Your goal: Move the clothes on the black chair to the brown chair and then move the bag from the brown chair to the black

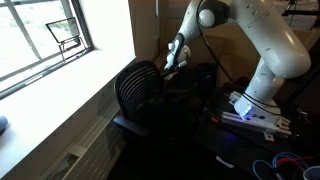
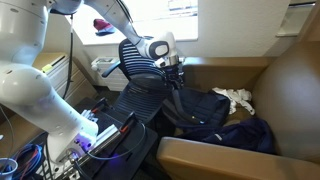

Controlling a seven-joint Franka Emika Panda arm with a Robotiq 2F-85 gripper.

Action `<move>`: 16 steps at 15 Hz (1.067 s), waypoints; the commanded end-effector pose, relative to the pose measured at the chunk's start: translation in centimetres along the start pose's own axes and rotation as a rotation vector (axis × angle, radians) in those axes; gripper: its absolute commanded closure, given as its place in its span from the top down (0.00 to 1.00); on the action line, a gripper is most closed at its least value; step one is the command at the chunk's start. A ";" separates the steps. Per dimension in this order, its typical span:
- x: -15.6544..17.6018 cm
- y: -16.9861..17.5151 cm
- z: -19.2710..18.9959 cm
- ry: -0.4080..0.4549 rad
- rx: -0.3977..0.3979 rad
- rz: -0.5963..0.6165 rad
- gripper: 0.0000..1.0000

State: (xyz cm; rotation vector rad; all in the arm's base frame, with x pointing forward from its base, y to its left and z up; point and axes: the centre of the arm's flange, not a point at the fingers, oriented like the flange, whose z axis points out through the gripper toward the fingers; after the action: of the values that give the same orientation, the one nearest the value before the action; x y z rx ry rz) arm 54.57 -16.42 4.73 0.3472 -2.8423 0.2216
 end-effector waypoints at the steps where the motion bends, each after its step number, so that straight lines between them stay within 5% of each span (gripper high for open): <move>1: -0.9 1.0 1.9 -0.034 0.055 -0.191 1.00; 7: -0.3 0.3 1.1 -0.041 0.051 -0.221 1.00; 13: -1.5 -0.7 6.3 -0.233 -0.006 -0.532 1.00; 16: -1.1 -1.3 10.8 -0.229 -0.100 -0.671 1.00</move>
State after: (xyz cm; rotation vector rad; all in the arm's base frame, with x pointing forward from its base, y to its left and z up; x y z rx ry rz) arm 54.09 -17.24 -1.17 1.1797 -2.8134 0.0435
